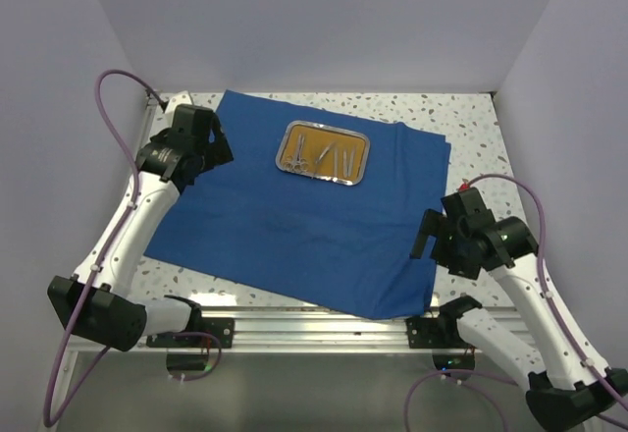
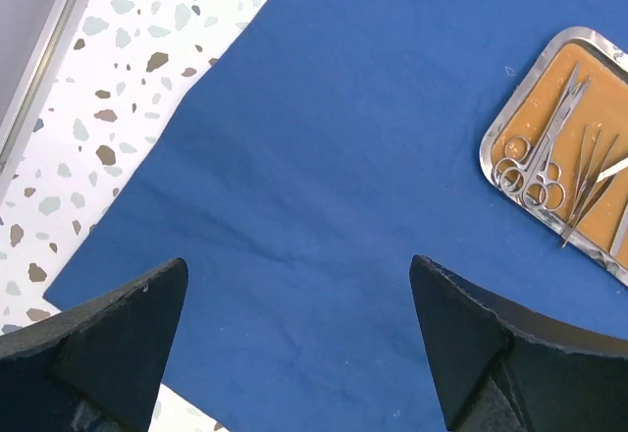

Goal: Open and lay out the surgical kit
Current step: Open the surgical kit at the center of the board, then smooth out the surgical kit at the center of the board, then move the container from the surgical kit.

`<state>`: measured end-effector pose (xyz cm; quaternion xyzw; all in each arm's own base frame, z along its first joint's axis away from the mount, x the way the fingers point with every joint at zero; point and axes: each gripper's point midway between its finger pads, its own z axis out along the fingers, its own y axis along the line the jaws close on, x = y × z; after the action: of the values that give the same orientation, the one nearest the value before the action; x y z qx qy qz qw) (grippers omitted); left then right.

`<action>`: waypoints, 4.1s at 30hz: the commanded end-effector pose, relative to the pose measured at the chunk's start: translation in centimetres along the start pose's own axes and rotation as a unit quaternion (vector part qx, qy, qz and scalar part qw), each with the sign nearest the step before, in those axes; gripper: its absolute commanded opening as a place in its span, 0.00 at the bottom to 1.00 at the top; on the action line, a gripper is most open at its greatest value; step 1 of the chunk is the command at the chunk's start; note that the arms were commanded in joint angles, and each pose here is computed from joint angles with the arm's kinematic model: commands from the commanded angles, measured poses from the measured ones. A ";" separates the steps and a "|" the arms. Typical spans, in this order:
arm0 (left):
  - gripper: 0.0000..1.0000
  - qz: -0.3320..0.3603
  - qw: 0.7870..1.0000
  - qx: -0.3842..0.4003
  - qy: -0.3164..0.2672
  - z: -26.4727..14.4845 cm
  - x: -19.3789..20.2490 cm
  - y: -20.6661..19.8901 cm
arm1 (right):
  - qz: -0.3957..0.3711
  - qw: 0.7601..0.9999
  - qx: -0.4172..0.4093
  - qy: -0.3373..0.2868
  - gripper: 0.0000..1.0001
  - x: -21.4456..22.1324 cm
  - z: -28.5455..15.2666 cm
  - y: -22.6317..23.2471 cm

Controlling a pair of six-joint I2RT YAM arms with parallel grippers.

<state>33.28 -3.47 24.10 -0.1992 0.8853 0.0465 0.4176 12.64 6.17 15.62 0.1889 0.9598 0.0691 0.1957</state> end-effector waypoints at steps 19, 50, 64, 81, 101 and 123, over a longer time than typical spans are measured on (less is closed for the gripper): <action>0.99 0.006 0.998 0.037 0.048 3.6 3.7 0.4 | -0.022 0.997 0.024 -0.075 0.71 -20.1 10.7 9.9; 1.00 -0.044 0.992 -0.032 0.112 11.4 2.5 -0.6 | 0.052 0.995 -0.008 -0.081 0.00 -37.9 35.8 10.1; 0.99 0.000 0.996 -0.014 0.085 19.3 -1.3 -5.3 | 0.056 0.965 -0.196 -0.167 0.65 -45.1 27.3 15.5; 1.00 0.006 0.987 -0.024 0.159 29.2 4.7 -0.4 | 0.043 0.968 -0.134 -0.209 0.70 -36.6 4.0 10.4; 1.00 0.033 0.996 0.071 0.043 23.9 -4.9 -9.1 | 0.064 0.979 -0.118 -0.156 0.69 -31.0 3.0 8.7; 0.97 0.074 0.968 0.204 0.130 26.0 5.8 -21.9 | 0.034 0.994 -0.033 -0.100 0.70 -24.8 5.3 5.6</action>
<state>56.79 -17.61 3.88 -0.0547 0.9410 -0.1082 0.3160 38.68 3.00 18.47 0.2294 0.9296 0.1096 0.2667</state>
